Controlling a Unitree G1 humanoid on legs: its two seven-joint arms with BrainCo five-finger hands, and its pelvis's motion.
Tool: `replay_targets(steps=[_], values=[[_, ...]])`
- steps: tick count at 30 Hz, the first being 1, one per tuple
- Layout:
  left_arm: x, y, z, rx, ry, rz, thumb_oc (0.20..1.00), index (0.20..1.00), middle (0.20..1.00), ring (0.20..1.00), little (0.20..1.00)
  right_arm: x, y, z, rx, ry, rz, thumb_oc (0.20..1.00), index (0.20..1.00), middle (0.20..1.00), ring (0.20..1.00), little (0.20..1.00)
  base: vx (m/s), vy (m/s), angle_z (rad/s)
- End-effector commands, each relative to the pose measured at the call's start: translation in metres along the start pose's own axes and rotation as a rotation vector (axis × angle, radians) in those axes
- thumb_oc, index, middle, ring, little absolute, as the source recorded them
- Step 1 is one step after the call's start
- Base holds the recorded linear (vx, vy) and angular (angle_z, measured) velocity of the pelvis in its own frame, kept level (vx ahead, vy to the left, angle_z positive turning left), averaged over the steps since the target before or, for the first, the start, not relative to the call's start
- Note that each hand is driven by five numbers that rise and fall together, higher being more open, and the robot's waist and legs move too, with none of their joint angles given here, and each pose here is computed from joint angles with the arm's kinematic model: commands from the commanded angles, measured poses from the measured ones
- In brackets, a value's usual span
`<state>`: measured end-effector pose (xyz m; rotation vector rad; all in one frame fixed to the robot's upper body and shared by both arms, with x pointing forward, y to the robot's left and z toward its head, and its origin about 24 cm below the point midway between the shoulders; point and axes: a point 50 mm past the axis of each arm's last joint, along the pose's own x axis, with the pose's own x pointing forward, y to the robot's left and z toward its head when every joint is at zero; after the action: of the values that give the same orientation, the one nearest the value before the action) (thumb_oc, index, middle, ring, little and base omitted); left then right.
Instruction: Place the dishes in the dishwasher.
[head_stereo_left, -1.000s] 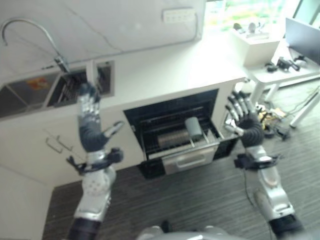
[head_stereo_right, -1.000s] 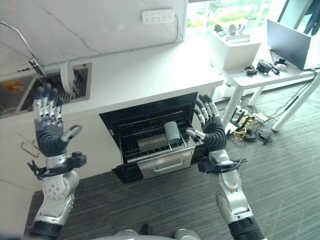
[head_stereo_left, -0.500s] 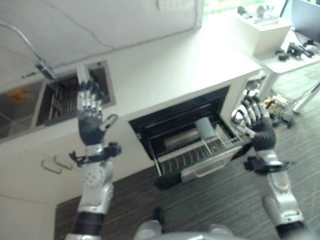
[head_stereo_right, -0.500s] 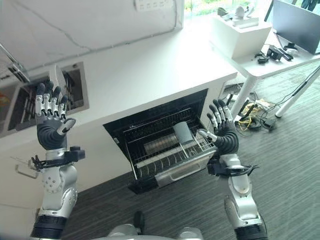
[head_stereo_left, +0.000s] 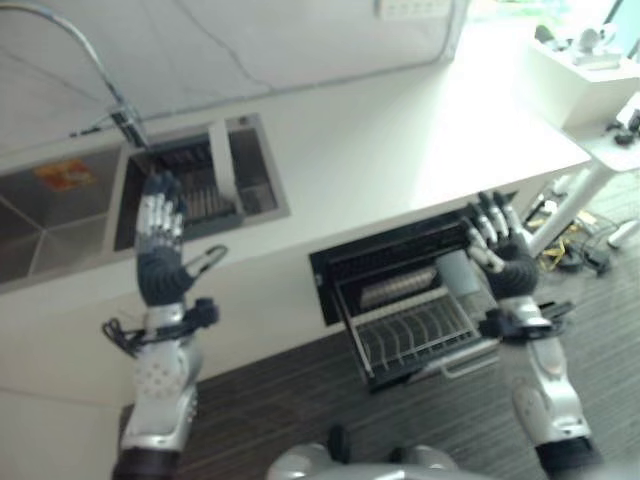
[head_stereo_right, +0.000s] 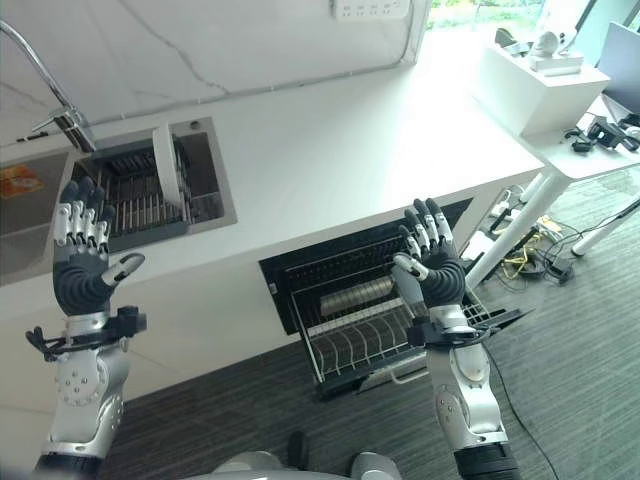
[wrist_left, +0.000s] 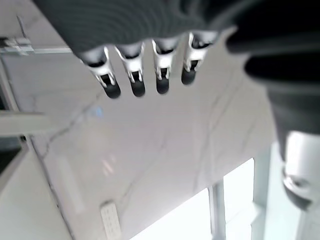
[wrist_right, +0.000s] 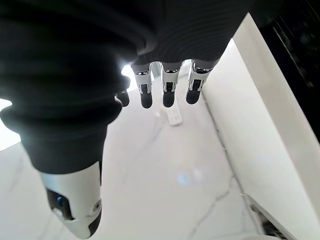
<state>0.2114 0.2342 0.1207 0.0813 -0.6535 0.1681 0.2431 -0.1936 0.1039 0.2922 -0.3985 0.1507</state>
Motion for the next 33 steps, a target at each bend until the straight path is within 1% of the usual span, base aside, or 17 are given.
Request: replay_targets(steps=[1, 5, 8, 11, 17, 21, 24, 27, 28, 30, 32, 33], values=[[0.019, -0.005, 0.017, -0.016, -0.163, -0.033, 1.0, 1.0, 1.0, 1.0, 1.0, 0.009, 0.003, 0.027, -0.016, -0.16, 0.068, 1.0, 1.0, 1.0, 1.0, 1.0, 0.0, -0.088, 0.0], [0.022, -0.01, 0.017, -0.055, -0.171, -0.069, 1.0, 1.0, 1.0, 1.0, 1.0, 0.009, 0.001, 0.029, -0.042, -0.166, 0.063, 1.0, 1.0, 1.0, 1.0, 1.0, -0.04, 0.07, 0.27], [0.026, -0.017, 0.017, -0.082, -0.182, -0.079, 1.0, 1.0, 1.0, 1.0, 1.0, 0.01, 0.007, 0.032, -0.084, -0.191, 0.074, 1.0, 1.0, 1.0, 1.0, 1.0, 0.01, 0.37, 0.44], [0.031, -0.021, 0.016, -0.087, -0.178, -0.096, 1.0, 1.0, 1.0, 1.0, 1.0, 0.009, 0.004, 0.035, -0.063, -0.185, 0.061, 1.0, 1.0, 1.0, 1.0, 1.0, 0.01, 0.409, 0.02], [0.03, -0.02, 0.015, -0.048, -0.152, -0.135, 1.0, 1.0, 1.0, 1.0, 1.0, 0.008, 0.0, 0.031, -0.052, -0.166, 0.035, 1.0, 1.0, 1.0, 1.0, 1.0, 0.02, 0.244, 0.11], [0.029, -0.016, 0.017, -0.01, -0.136, -0.123, 1.0, 1.0, 1.0, 1.0, 1.0, 0.014, 0.009, 0.028, -0.041, -0.138, 0.086, 1.0, 1.0, 1.0, 1.0, 1.0, 0.02, 0.201, -0.18], [0.028, -0.019, 0.016, 0.015, -0.126, -0.154, 1.0, 1.0, 1.0, 1.0, 1.0, 0.015, 0.015, 0.026, -0.017, -0.131, 0.096, 1.0, 1.0, 1.0, 1.0, 1.0, 0.02, 0.056, -0.32], [0.03, -0.018, 0.018, 0.025, -0.141, -0.138, 1.0, 1.0, 1.0, 1.0, 1.0, 0.017, 0.017, 0.026, -0.012, -0.138, 0.122, 1.0, 1.0, 1.0, 1.0, 1.0, 0.01, -0.142, -0.04], [0.034, -0.021, 0.013, -0.001, -0.125, -0.112, 1.0, 1.0, 1.0, 1.0, 1.0, 0.02, 0.013, 0.029, -0.019, -0.131, 0.131, 1.0, 1.0, 1.0, 1.0, 1.0, 0.02, -0.264, 0.17], [0.026, -0.024, 0.013, -0.025, -0.111, -0.147, 1.0, 1.0, 1.0, 1.0, 1.0, 0.015, 0.003, 0.034, -0.092, -0.141, 0.1, 1.0, 1.0, 1.0, 1.0, 1.0, 0.12, -0.179, 1.18], [0.022, -0.023, 0.015, -0.038, -0.11, -0.167, 1.0, 1.0, 1.0, 1.0, 1.0, 0.016, 0.002, 0.036, -0.094, -0.153, 0.083, 1.0, 1.0, 1.0, 1.0, 1.0, 0.2, 0.26, 0.53], [0.022, -0.024, 0.013, -0.046, -0.102, -0.186, 1.0, 1.0, 1.0, 1.0, 1.0, 0.013, -0.001, 0.037, -0.137, -0.175, 0.052, 1.0, 1.0, 1.0, 1.0, 1.0, 0.22, 0.353, -0.26]])
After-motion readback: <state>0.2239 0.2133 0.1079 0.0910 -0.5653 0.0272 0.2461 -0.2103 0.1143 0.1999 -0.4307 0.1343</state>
